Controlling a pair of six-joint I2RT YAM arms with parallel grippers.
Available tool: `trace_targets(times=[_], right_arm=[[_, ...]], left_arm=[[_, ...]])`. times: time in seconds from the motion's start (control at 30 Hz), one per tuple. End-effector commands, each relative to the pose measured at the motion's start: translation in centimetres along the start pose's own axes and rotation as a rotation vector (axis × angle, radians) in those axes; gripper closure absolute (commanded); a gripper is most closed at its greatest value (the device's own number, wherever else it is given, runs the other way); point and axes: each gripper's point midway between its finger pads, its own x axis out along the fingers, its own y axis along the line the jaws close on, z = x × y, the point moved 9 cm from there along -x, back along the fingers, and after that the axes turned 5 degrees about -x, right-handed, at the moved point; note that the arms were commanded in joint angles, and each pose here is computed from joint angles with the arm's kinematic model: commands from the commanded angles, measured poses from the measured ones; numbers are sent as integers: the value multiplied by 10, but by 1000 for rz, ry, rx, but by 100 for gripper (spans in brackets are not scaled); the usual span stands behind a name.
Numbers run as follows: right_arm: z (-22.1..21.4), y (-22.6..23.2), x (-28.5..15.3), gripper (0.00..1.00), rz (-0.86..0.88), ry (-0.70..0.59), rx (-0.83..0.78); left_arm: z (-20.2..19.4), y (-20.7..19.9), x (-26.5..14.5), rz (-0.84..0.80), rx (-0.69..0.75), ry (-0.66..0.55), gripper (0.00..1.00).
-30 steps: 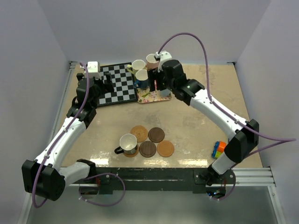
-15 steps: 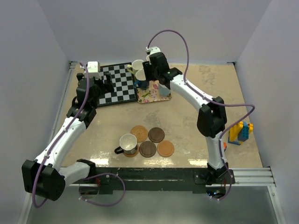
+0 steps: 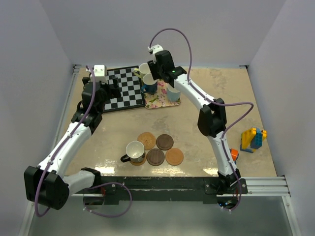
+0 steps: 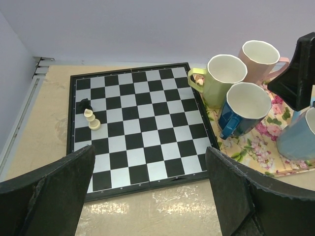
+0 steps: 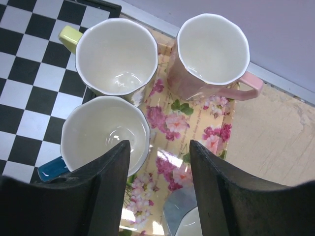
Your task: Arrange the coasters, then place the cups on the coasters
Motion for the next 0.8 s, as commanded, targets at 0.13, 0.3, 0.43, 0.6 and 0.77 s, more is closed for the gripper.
trace_targets(times=[0.13,0.3,0.43,0.6,0.77], right_arm=[[8,0,9,46,80,-38,-86],[3,3,21,46,81,-39,-103],[-10,5,36,49,60,-13,-124],[-19,5,44,51,41,3,-144],[-16,5,43,64,39,-17,-127]], left_arm=[[5,-3,3,-20,-6,-29,2],[5,-3,3,-22,-7,-29,2],[5,-3,3,-23,-10,-29,2],[6,-3,3,-24,-10,-31,2],[5,-3,3,-21,-9,-31,2]])
